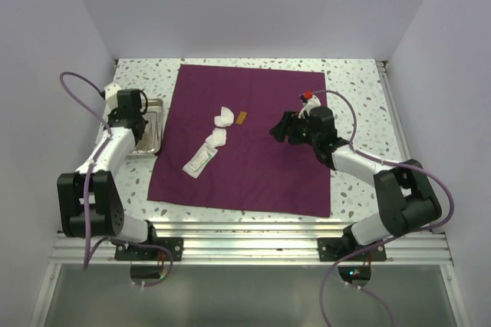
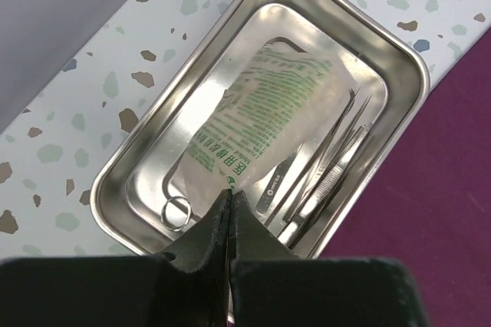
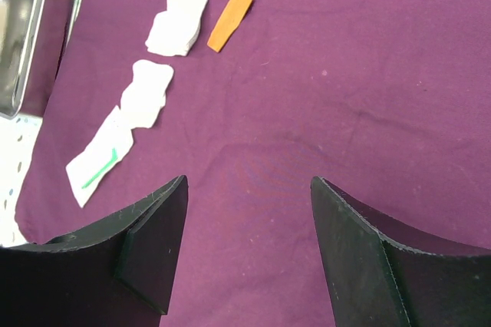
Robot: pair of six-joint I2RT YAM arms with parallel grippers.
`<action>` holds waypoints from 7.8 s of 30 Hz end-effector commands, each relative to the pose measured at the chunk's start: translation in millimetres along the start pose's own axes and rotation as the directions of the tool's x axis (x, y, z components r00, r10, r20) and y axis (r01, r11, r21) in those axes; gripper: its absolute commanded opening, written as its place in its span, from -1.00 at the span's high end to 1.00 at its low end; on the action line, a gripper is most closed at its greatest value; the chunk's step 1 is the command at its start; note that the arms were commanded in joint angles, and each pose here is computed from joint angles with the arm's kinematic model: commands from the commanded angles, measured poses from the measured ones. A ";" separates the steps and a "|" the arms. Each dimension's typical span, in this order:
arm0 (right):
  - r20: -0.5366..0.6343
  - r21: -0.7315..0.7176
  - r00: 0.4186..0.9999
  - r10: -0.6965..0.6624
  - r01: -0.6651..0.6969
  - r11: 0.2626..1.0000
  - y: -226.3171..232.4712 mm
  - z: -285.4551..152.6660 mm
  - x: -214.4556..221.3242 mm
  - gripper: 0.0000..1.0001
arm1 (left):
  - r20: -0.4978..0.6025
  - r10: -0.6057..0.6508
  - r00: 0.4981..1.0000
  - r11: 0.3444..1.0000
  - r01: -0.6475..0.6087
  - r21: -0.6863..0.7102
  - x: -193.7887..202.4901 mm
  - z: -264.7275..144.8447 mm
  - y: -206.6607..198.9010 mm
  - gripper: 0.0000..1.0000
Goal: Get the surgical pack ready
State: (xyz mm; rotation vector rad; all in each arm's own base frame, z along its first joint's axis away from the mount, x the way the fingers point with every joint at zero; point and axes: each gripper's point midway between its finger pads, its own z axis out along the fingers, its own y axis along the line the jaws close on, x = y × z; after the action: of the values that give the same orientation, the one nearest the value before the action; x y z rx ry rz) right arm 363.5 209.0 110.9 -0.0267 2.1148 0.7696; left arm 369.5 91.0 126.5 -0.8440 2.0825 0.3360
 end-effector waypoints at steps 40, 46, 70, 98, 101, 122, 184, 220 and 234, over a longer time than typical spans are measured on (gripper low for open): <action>-0.003 -0.041 1.000 0.003 -0.003 0.999 4.6 9.2 4.2 -0.36 | 0.057 0.022 0.998 0.997 -0.026 0.075 -37.4 13.9 -50.9 -0.87; -0.001 -0.035 1.000 -0.001 0.001 0.999 3.6 9.5 5.1 -0.36 | 0.093 0.192 0.977 0.880 -0.214 0.424 -17.0 -49.6 -140.1 -0.89; 0.020 -0.010 1.000 -0.021 0.022 1.000 1.0 2.5 4.3 -0.35 | -0.093 0.267 0.959 0.542 -0.070 0.837 116.9 -49.5 -304.2 -0.58; 0.008 -0.014 1.000 -0.020 0.020 1.000 1.0 3.6 6.1 -0.35 | -0.072 0.255 0.964 0.554 -0.085 0.828 111.7 -43.8 -309.3 1.00; 0.008 -0.014 1.000 -0.020 0.020 1.000 0.9 4.3 6.1 -0.35 | -0.040 0.247 0.968 0.564 -0.110 0.818 94.0 -55.5 -300.8 1.00; -0.006 -0.021 1.000 -0.025 0.025 0.999 3.2 7.1 9.4 -0.35 | 0.091 -0.113 0.989 0.838 0.046 0.544 -27.6 -35.2 -85.0 1.00; -0.016 0.001 0.998 -0.054 0.054 0.999 1.0 7.5 12.5 -0.34 | 0.102 -0.048 0.994 0.931 0.008 0.364 -48.1 6.5 -66.0 -0.65; 0.052 0.059 0.997 -0.062 0.059 0.997 -4.4 -6.2 -1.5 -0.34 | 0.094 0.587 0.804 0.558 -0.486 0.672 173.3 -60.9 -349.7 -0.46; 0.053 0.066 0.996 -0.065 0.061 0.996 -5.5 -7.2 -1.7 -0.34 | 0.027 0.690 0.723 0.531 -0.531 0.661 203.7 -50.7 -347.9 0.06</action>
State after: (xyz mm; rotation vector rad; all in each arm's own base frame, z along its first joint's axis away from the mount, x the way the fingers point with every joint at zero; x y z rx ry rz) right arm 358.9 203.8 101.2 -0.0278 2.1190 0.6817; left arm 493.6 -281.8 25.1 0.2880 2.3928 -0.1659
